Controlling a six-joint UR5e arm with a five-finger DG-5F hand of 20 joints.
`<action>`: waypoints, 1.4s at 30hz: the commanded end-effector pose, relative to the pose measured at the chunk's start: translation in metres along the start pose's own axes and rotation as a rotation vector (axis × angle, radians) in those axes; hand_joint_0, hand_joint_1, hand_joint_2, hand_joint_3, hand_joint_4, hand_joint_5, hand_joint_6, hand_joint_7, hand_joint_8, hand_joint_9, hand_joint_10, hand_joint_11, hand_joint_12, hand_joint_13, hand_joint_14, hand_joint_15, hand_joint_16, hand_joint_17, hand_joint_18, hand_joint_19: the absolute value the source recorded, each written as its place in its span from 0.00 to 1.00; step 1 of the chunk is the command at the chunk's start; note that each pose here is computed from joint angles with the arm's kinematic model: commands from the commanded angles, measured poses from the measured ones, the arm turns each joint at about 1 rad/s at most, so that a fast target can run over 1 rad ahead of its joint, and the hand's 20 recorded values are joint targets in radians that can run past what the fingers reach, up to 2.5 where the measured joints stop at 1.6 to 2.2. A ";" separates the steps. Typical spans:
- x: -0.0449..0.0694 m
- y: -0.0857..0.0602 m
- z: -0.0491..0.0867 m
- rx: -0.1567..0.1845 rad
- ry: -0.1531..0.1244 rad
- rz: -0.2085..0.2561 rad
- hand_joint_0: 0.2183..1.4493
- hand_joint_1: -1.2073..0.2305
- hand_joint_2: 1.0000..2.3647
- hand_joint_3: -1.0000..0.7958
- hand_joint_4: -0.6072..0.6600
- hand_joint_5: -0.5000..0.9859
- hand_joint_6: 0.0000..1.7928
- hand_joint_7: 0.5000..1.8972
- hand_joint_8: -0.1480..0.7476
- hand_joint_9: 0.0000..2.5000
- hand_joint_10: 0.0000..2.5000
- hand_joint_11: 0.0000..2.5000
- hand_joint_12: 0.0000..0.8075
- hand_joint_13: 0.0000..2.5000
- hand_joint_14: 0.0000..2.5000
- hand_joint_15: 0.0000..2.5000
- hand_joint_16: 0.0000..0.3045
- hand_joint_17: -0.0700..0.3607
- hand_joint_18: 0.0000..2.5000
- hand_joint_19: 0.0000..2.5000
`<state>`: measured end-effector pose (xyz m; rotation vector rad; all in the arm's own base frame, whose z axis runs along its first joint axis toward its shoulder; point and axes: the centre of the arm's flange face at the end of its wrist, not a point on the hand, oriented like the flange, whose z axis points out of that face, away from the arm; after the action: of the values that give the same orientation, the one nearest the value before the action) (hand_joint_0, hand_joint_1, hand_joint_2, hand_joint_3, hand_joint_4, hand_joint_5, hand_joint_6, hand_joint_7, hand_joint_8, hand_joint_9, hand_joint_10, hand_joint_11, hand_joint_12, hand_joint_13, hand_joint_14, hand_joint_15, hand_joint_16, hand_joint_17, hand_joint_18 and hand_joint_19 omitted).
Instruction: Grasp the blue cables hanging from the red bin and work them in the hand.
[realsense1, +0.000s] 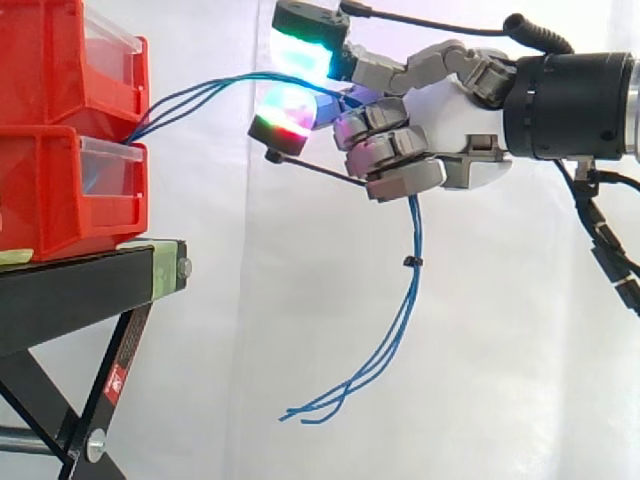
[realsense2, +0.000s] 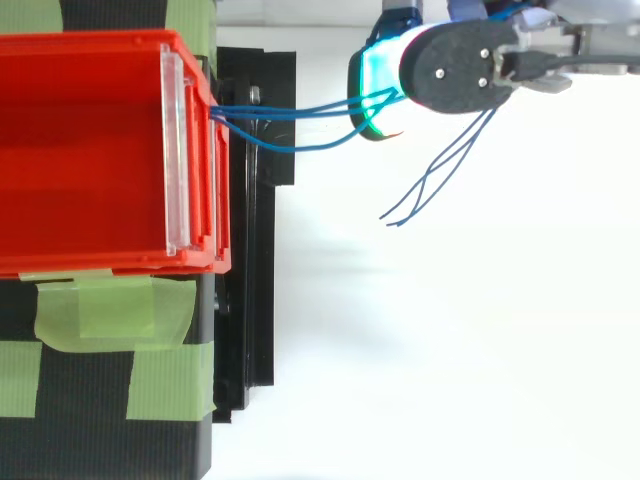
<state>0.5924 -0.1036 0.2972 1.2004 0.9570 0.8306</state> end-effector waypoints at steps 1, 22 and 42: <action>-0.001 0.001 0.001 -0.003 0.011 -0.009 0.55 0.45 0.01 0.20 0.66 0.61 0.19 0.56 0.62 0.28 1.00 1.00 0.56 0.40 1.00 0.65 0.17 0.43 0.64 0.69; 0.001 0.001 0.001 -0.014 0.067 -0.023 0.47 0.38 0.00 0.10 0.70 0.46 0.26 0.50 0.65 0.12 1.00 1.00 0.58 0.30 1.00 0.62 0.18 0.44 0.57 0.67; 0.001 0.000 0.001 -0.014 0.073 -0.047 0.52 0.44 0.00 0.10 0.70 0.50 0.31 0.48 0.65 0.19 1.00 1.00 0.56 0.33 1.00 0.61 0.17 0.43 0.61 0.66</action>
<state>0.5940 -0.1023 0.2985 1.1389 1.0320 0.8553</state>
